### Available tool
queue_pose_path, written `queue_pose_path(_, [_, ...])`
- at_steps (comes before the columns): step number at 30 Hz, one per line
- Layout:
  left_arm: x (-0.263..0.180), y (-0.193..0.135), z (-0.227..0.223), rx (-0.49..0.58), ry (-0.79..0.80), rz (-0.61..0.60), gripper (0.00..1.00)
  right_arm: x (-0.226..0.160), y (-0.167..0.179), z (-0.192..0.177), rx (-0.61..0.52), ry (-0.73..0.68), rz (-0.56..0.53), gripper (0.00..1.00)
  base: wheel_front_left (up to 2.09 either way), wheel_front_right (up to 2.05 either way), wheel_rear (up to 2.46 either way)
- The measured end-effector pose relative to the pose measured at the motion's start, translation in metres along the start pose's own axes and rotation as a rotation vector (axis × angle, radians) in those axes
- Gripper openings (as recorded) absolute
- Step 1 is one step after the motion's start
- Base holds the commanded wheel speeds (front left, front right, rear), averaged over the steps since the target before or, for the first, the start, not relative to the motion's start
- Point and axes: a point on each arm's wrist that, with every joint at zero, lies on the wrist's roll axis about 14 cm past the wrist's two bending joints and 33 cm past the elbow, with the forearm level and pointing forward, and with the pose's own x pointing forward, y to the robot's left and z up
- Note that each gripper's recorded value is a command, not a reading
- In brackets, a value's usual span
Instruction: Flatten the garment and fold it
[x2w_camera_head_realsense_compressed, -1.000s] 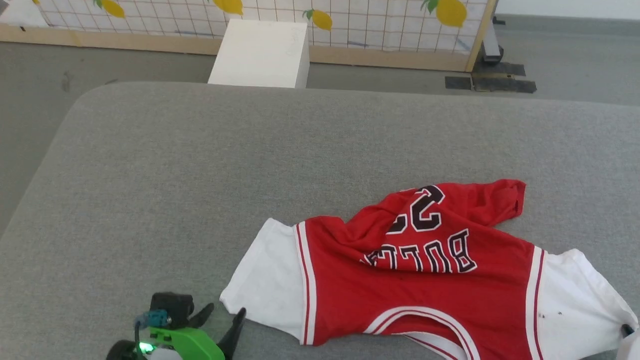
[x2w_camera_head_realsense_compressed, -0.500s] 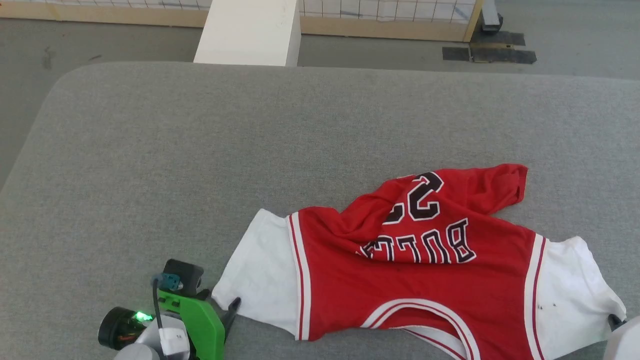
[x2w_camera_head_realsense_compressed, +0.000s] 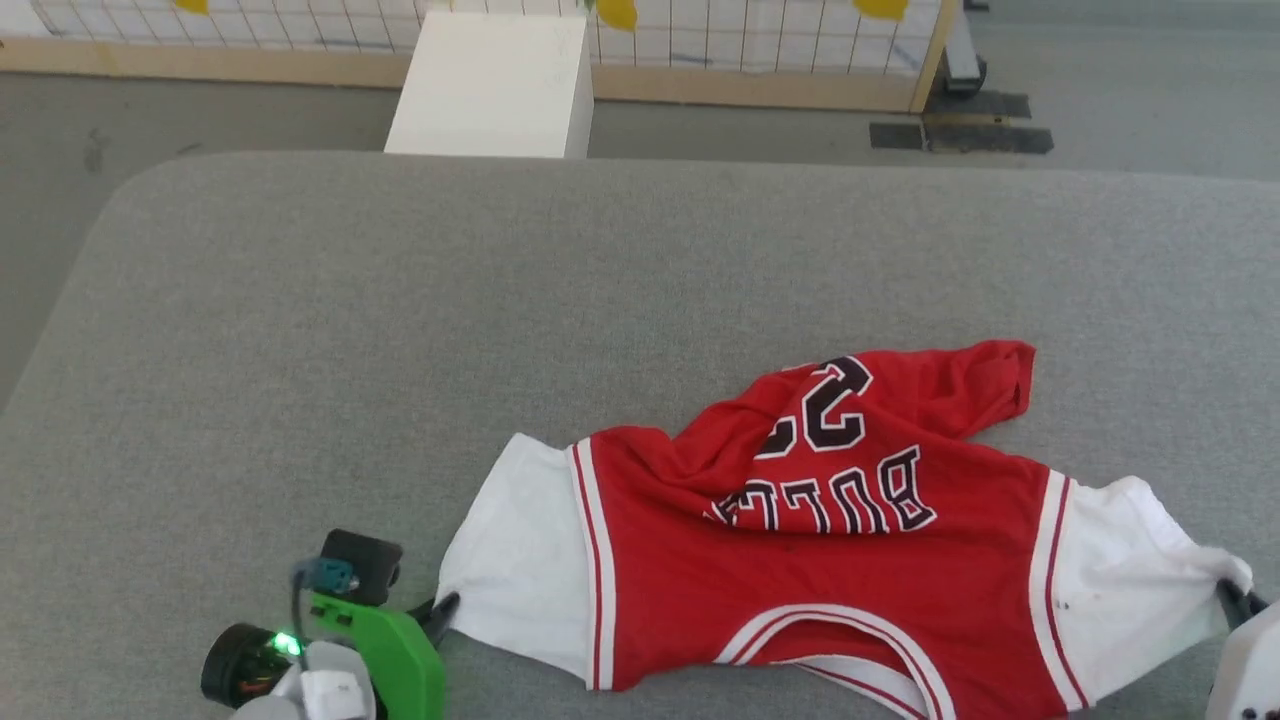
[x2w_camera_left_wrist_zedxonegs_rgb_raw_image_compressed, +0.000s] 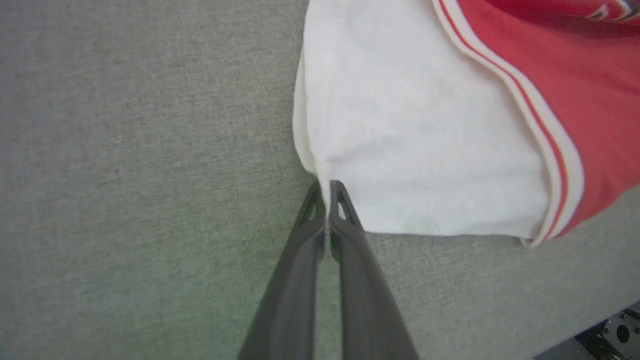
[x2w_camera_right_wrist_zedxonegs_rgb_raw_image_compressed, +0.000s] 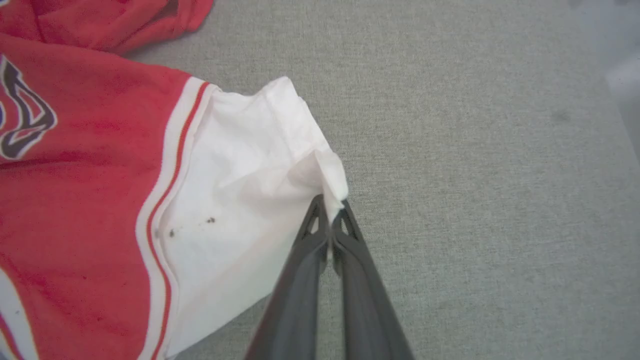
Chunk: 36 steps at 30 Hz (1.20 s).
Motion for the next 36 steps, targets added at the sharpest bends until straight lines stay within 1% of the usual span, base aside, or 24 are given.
queue_pose_path(4, [-0.019,0.006,0.029,-0.011,-0.149,0.014,0.0,-0.012,0.0,0.039,-0.023,-0.122,0.028,0.0,0.0,0.0,0.0])
queue_pose_path(8, [-0.048,0.009,0.068,0.037,-0.314,0.03,0.0,-0.035,0.003,0.088,-0.029,-0.272,0.071,0.0,0.0,0.0,0.0])
queue_pose_path(10, [-0.068,0.011,0.094,0.056,-0.418,0.047,0.0,-0.049,0.002,0.115,-0.01,-0.352,0.092,0.0,0.0,0.0,0.0])
queue_pose_path(13, [-0.1,0.007,0.135,0.052,-0.581,0.05,0.0,-0.072,-0.001,0.151,0.013,-0.456,0.108,0.0,0.0,0.0,0.0])
queue_pose_path(17, [-0.15,0.003,0.184,0.108,-0.781,0.068,0.0,-0.105,-0.005,0.198,0.028,-0.61,0.122,0.0,0.0,0.0,0.0])
queue_pose_path(21, [-0.192,-0.004,0.232,0.163,-0.963,0.074,0.0,-0.132,-0.011,0.239,0.059,-0.728,0.126,0.0,0.0,0.0,0.0])
queue_pose_path(24, [-0.219,-0.005,0.267,0.202,-1.092,0.091,0.0,-0.147,-0.008,0.27,0.036,-0.801,0.13,0.0,0.0,0.0,0.0])
queue_pose_path(26, [-0.23,-0.001,0.285,0.194,-1.148,0.104,0.0,-0.154,-0.007,0.288,0.029,-0.844,0.132,0.0,0.0,0.0,0.0])
queue_pose_path(30, [-0.239,0.007,0.318,0.236,-1.213,0.136,0.0,-0.157,-0.002,0.324,0.005,-0.906,0.134,0.0,0.0,0.0,0.0])
queue_pose_path(32, [-0.233,0.012,0.333,0.24,-1.223,0.142,0.0,-0.149,0.002,0.338,-0.005,-0.911,0.139,0.0,0.0,0.0,0.0])
queue_pose_path(36, [-0.206,0.023,0.366,0.252,-1.198,0.136,0.0,-0.128,0.007,0.366,-0.022,-0.923,0.135,0.0,0.0,0.0,0.0])
